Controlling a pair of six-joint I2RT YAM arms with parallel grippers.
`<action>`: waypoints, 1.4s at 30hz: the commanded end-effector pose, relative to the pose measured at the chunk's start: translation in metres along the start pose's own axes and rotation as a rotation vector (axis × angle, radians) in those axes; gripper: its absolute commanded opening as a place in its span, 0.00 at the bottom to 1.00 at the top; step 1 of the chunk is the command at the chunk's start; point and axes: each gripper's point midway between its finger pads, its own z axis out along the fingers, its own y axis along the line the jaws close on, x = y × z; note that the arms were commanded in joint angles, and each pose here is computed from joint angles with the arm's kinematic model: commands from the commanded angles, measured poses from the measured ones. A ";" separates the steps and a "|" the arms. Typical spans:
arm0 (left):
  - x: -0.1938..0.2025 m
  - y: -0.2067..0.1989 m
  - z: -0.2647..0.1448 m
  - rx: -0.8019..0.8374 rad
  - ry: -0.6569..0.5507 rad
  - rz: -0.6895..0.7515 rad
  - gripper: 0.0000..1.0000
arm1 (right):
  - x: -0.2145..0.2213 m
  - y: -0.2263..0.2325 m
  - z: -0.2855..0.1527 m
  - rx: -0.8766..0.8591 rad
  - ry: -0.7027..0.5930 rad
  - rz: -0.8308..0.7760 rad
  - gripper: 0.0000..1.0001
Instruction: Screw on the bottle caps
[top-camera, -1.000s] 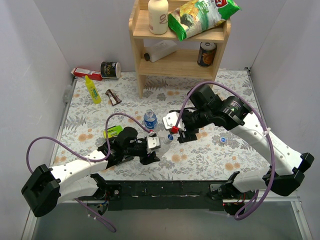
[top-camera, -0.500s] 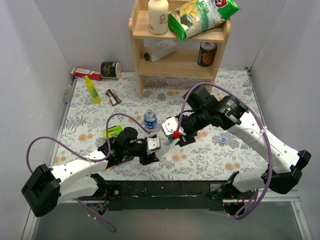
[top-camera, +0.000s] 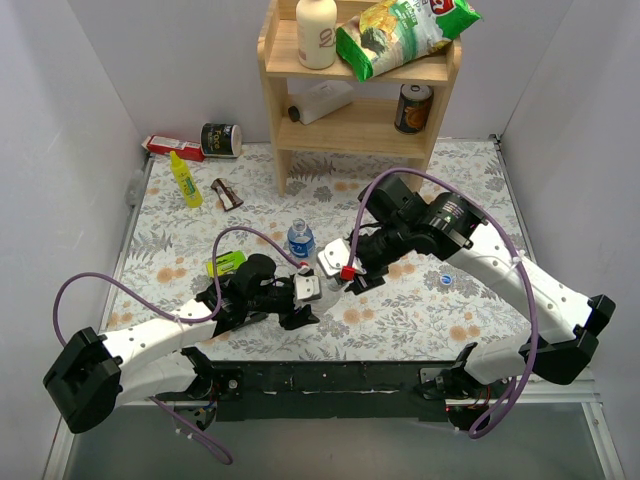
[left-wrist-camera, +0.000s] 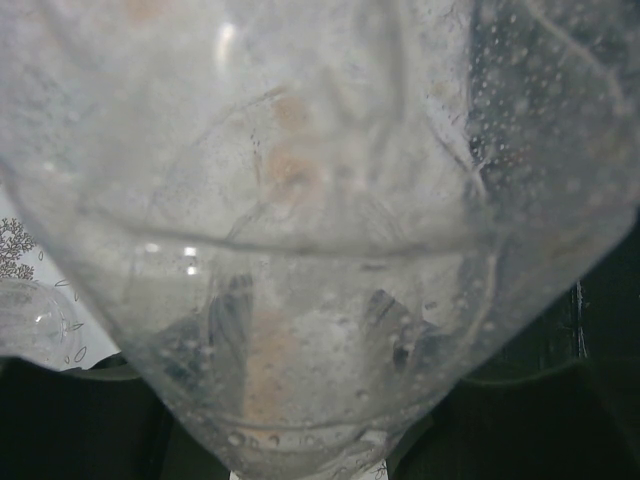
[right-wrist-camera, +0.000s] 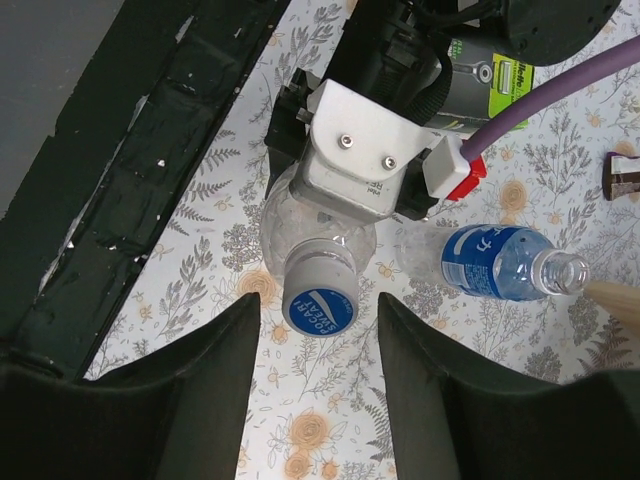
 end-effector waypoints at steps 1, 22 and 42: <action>-0.021 0.004 -0.001 0.002 -0.051 0.034 0.00 | -0.002 0.003 0.002 -0.021 -0.006 -0.084 0.55; -0.027 0.021 -0.006 -0.091 -0.050 0.068 0.00 | 0.016 0.013 0.013 -0.085 0.068 -0.029 0.24; -0.057 0.085 -0.020 -0.469 -0.180 -0.028 0.00 | 0.023 -0.035 0.042 0.012 -0.063 0.881 0.17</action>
